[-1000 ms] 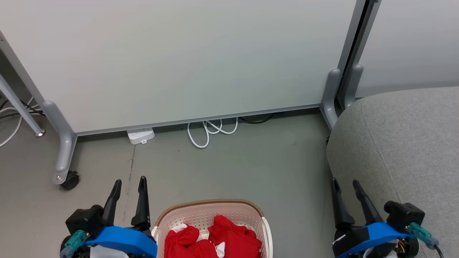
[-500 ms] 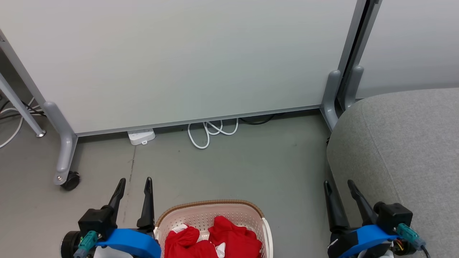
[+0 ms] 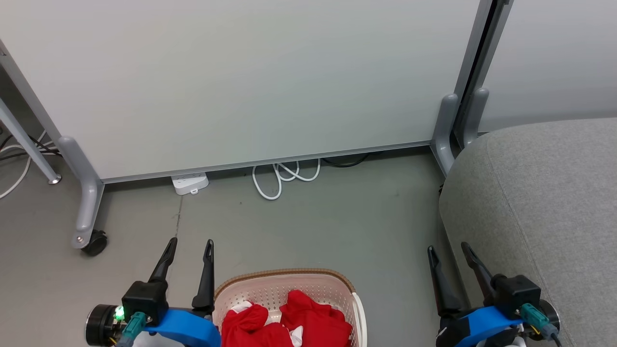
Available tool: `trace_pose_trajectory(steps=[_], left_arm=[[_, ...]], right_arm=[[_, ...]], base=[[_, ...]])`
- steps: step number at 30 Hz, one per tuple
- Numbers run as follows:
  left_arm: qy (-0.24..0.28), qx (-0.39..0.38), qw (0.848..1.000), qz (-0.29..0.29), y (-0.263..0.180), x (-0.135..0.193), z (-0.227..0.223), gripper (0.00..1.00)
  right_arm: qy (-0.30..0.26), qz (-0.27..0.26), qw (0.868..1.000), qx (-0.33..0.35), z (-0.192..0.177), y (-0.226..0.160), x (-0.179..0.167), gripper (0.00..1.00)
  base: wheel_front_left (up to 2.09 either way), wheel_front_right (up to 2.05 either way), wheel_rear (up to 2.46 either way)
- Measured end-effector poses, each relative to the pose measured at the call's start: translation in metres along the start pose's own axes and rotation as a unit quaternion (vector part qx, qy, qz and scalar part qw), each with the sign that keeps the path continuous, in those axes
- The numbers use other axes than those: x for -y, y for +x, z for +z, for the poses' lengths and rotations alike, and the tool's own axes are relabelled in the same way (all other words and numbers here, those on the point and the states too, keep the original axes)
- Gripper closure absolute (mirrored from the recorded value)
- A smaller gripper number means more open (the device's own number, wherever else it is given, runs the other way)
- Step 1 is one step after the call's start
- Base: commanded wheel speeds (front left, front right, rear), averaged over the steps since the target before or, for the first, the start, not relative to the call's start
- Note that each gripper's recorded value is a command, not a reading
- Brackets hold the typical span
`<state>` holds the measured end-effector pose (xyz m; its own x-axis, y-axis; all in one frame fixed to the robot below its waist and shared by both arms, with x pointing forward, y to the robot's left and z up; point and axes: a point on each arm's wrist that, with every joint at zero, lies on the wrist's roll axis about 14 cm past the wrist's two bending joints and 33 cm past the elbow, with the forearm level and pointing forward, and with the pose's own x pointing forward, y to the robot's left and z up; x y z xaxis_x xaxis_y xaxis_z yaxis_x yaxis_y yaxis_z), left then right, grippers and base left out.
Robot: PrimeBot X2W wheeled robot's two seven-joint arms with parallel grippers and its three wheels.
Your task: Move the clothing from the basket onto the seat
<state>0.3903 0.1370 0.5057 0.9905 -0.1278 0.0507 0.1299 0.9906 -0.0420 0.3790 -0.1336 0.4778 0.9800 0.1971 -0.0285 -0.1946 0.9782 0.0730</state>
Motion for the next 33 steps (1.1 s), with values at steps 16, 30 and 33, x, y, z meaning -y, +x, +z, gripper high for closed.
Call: trace_pose_trajectory(steps=[16, 30, 33], left_arm=[[0.039, 0.004, 0.999, -0.013, 0.001, 0.005, -0.001, 0.00], [0.061, -0.003, 0.996, -0.070, 0.016, 0.029, -0.005, 0.00], [0.075, -0.008, 0.992, -0.106, 0.030, 0.044, -0.009, 0.00]], right_arm=[[-0.038, 0.013, 0.999, -0.001, -0.002, 0.001, -0.004, 0.00], [-0.038, 0.008, 0.999, -0.006, -0.005, 0.005, 0.000, 0.00], [-0.040, 0.002, 0.999, -0.006, -0.005, 0.011, 0.006, 0.00]], base=[[0.00, 0.00, 0.00], [0.00, 0.00, 0.00], [0.00, 0.00, 0.00]])
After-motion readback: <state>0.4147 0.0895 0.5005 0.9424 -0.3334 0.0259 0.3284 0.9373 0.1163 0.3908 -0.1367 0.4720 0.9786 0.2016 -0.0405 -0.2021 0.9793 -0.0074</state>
